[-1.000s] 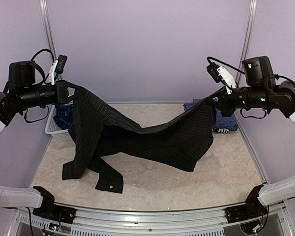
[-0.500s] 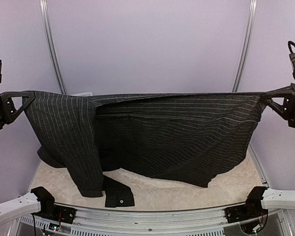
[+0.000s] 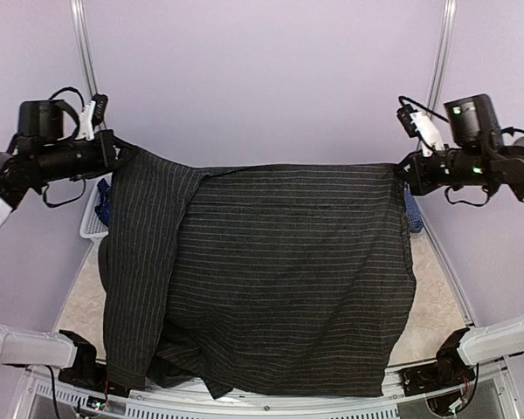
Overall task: Fold and stack the long sleeve shirts
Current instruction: Flatten out the crumpled shirt at the center of the board.
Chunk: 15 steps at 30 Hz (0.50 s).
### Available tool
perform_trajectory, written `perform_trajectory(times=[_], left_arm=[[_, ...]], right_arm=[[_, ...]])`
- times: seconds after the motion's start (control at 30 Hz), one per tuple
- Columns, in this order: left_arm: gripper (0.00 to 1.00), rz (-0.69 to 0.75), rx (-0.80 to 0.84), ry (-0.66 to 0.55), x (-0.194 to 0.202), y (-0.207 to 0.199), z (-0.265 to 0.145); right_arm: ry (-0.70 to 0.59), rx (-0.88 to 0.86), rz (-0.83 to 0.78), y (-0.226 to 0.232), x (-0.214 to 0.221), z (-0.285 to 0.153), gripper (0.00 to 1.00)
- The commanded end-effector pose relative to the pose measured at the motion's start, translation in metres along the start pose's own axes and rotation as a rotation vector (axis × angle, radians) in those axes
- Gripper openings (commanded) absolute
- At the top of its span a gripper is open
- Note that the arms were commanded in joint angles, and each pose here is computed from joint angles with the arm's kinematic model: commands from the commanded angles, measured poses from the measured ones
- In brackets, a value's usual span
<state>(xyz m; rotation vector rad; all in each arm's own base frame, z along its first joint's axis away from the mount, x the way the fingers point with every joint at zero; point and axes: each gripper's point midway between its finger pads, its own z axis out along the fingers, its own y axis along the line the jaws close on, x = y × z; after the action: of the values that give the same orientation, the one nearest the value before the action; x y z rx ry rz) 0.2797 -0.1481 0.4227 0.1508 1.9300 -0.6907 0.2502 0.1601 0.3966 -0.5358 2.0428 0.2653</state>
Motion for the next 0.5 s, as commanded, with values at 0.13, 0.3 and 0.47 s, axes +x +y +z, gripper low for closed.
perform_trajectory(times=[0.13, 0.3, 0.47], left_arm=[[0.0, -0.129, -0.242, 0.166, 0.061, 0.134, 0.17], [0.0, -0.169, -0.297, 0.282, 0.101, 0.189, 0.268], [0.0, -0.213, -0.284, 0.318, 0.134, 0.209, 0.31]], right_arm=[[0.243, 0.314, 0.05, -0.127, 0.066, 0.198, 0.0], [0.346, 0.455, -0.03, -0.179, 0.094, 0.282, 0.0], [0.346, 0.431, -0.054, -0.184, 0.105, 0.326, 0.0]])
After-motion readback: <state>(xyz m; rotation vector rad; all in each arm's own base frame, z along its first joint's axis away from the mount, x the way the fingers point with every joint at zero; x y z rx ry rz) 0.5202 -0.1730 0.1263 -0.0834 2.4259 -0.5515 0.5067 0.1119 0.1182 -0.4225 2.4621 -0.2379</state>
